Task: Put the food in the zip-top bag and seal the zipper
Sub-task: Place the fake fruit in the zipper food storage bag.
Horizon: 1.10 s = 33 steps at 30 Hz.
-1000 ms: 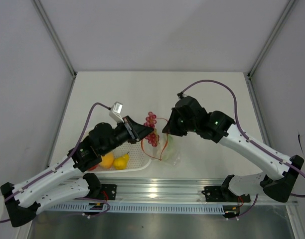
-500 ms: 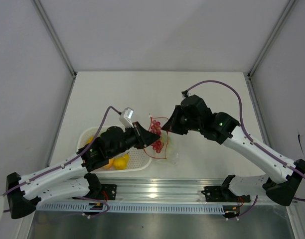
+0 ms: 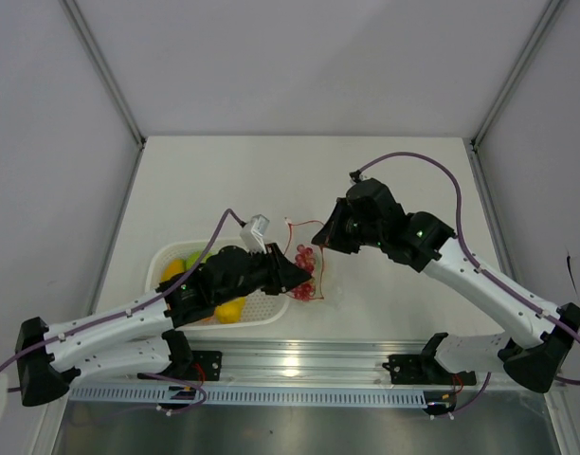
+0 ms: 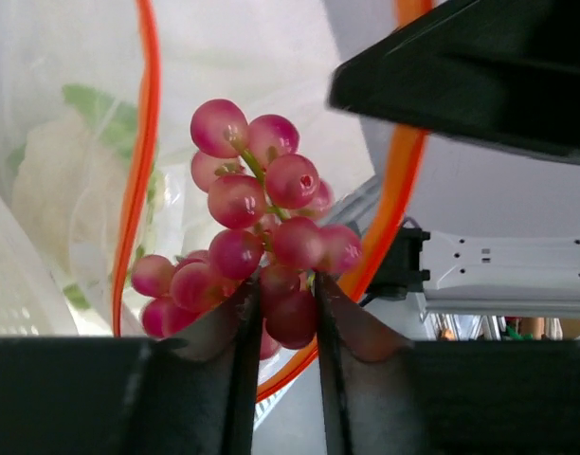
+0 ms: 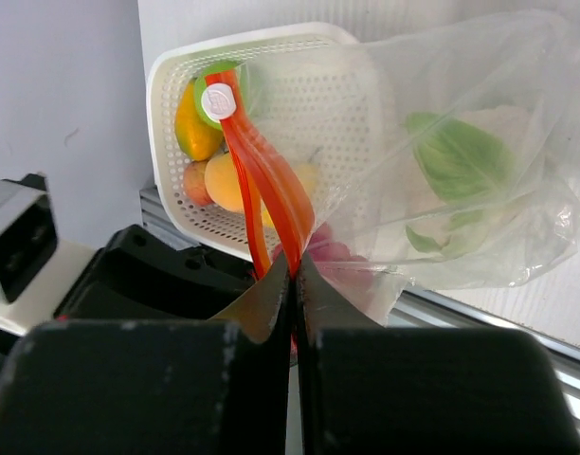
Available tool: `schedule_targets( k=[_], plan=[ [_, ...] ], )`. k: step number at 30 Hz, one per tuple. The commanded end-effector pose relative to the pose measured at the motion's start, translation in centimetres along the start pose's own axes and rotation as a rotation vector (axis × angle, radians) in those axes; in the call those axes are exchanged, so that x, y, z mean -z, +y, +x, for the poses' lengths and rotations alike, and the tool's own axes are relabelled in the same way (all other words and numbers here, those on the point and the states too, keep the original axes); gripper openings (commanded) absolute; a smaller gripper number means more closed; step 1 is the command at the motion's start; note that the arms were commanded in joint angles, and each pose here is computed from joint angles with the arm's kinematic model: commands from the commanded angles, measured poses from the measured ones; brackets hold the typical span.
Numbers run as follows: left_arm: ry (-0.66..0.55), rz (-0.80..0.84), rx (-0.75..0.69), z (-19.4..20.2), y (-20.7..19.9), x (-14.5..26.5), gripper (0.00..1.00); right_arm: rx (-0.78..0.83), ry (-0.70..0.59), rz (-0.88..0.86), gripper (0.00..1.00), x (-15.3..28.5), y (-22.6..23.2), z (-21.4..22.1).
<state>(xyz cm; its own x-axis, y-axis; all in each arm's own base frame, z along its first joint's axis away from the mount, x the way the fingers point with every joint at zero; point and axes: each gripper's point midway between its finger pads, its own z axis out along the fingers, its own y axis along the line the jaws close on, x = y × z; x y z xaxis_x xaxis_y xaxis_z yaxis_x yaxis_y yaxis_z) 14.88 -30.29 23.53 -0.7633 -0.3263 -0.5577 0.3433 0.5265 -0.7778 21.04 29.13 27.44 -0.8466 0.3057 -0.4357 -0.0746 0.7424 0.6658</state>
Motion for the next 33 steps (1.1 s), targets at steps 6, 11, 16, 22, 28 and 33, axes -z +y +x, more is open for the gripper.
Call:
schedule_targets(
  k=[6, 11, 16, 22, 28, 33],
  plan=[
    [0.105, -0.100, -0.037, 2.4, 2.2, 0.3, 0.81, 0.038, -0.054, -0.008, 0.00, 0.4, 0.3, -1.4],
    [0.063, -0.038, -0.143, 0.7, 0.5, 1.4, 1.00, 0.055, -0.052, 0.008, 0.00, 0.8, -0.4, -1.2],
    [-0.026, -0.118, -0.198, -2.3, 0.6, 3.9, 0.99, 0.086, -0.036, 0.009, 0.00, 1.3, -0.7, -0.8],
    [-0.081, -0.277, -0.240, -4.1, 3.1, 4.3, 0.98, 0.112, -0.039, -0.008, 0.00, 2.5, -0.6, -0.8],
    [0.012, -0.381, -0.252, -2.5, 5.3, 2.5, 0.89, 0.116, -0.045, -0.007, 0.00, 3.4, -0.9, -0.7],
    [0.105, -0.326, -0.248, -0.4, 4.7, 0.4, 0.69, 0.121, -0.051, 0.001, 0.00, 3.7, -1.3, -0.6]
  ],
)
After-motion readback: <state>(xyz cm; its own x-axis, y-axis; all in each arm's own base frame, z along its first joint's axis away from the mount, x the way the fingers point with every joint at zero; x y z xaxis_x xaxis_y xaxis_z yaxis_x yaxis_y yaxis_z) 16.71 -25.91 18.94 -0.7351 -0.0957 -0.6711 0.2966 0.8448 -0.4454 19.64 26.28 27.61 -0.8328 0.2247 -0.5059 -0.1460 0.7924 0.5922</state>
